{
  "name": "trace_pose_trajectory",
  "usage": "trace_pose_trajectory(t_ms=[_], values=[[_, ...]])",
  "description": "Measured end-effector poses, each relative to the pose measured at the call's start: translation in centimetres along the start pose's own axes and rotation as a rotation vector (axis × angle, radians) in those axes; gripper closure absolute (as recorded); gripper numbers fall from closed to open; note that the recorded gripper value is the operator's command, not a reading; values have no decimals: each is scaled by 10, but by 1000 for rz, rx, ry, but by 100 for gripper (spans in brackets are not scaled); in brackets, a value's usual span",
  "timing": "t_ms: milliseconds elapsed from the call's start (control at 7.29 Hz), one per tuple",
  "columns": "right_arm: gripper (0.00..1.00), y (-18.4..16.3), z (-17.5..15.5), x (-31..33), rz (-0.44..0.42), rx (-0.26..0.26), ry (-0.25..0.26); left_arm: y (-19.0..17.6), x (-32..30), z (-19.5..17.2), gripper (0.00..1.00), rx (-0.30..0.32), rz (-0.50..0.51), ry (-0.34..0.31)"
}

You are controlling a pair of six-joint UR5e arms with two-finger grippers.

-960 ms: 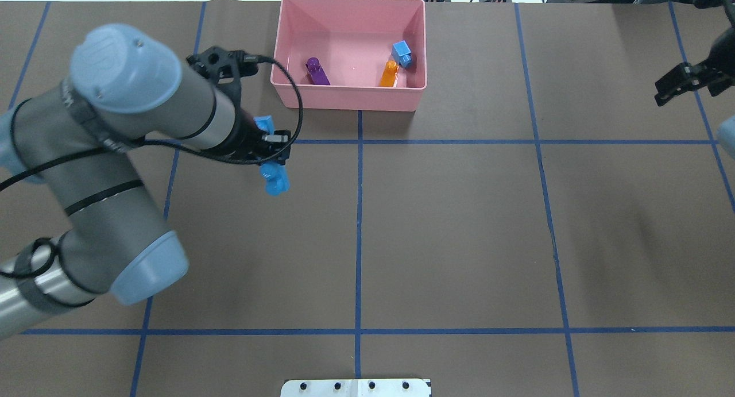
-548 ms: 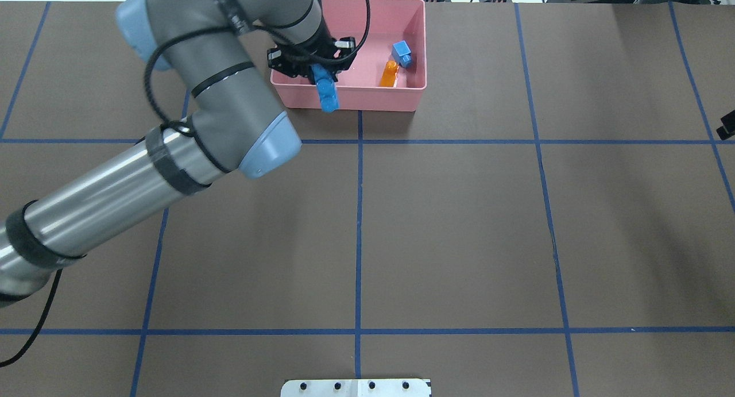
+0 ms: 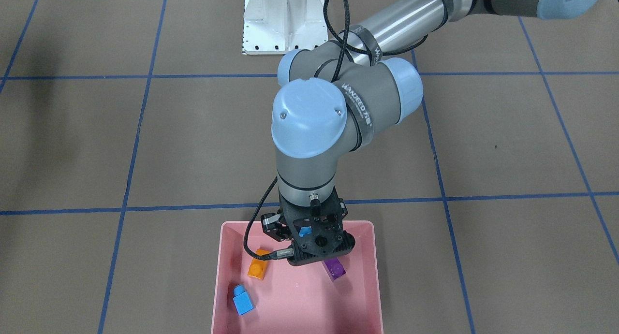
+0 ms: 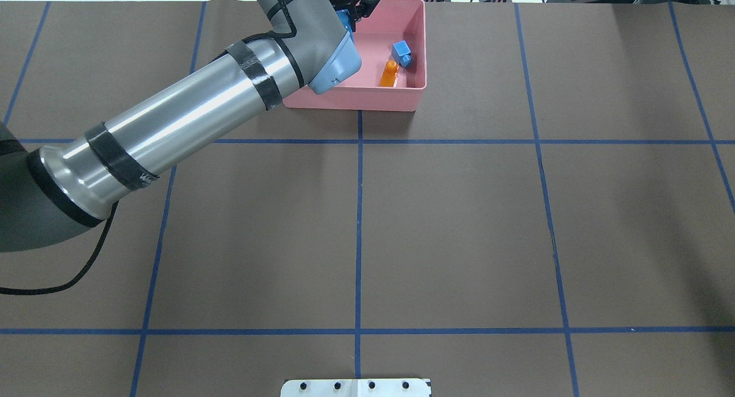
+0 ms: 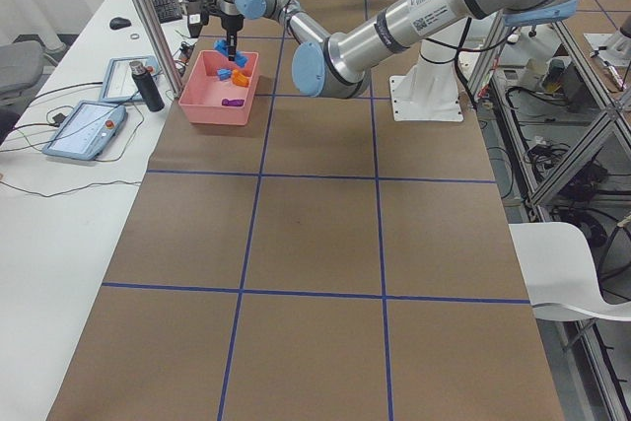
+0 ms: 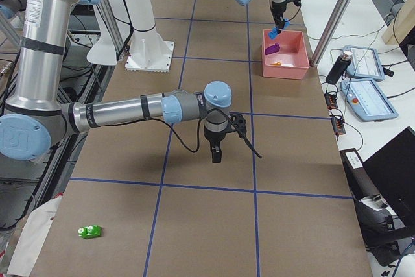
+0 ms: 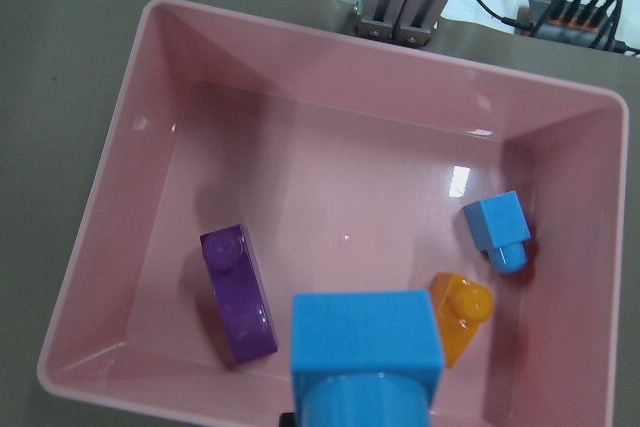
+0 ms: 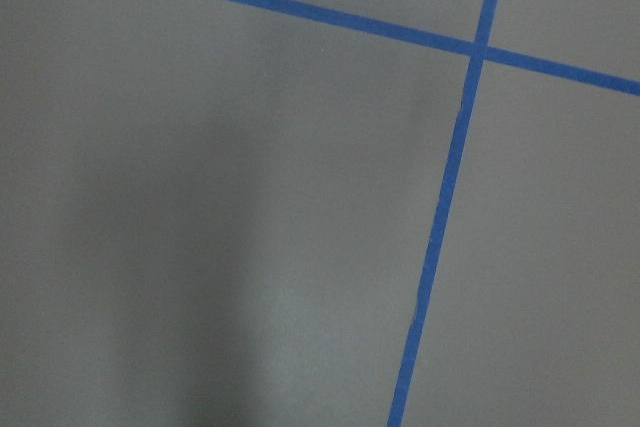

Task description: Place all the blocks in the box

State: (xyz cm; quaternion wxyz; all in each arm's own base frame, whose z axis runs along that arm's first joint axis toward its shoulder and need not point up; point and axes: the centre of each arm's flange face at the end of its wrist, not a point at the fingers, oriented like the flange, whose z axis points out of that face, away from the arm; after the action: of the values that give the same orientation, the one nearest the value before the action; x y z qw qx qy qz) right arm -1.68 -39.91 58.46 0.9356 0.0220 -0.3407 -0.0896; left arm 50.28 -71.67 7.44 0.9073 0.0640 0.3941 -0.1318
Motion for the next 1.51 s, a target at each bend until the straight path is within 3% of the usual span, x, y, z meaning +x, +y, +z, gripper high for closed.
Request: trace_pose_trajectory(t_ms=[274, 411, 823, 960, 1234, 1508], values=[[0, 36, 16, 12, 24, -29, -42, -7, -2, 9, 0, -18, 34, 1], [0, 51, 22, 17, 41, -49, -49, -7, -2, 4, 0, -59, 67, 28], [0, 136, 44, 43, 71, -98, -37, 4, -26, -11, 0, -128, 165, 114], [0, 173, 52, 54, 61, -102, -27, 4, -49, -16, 0, -145, 210, 106], [0, 245, 72, 78, 0, -134, -10, -2, -107, -37, 0, -200, 381, 9], [0, 305, 108, 113, -29, -146, -2, -10, -217, -41, 0, -226, 580, -39]])
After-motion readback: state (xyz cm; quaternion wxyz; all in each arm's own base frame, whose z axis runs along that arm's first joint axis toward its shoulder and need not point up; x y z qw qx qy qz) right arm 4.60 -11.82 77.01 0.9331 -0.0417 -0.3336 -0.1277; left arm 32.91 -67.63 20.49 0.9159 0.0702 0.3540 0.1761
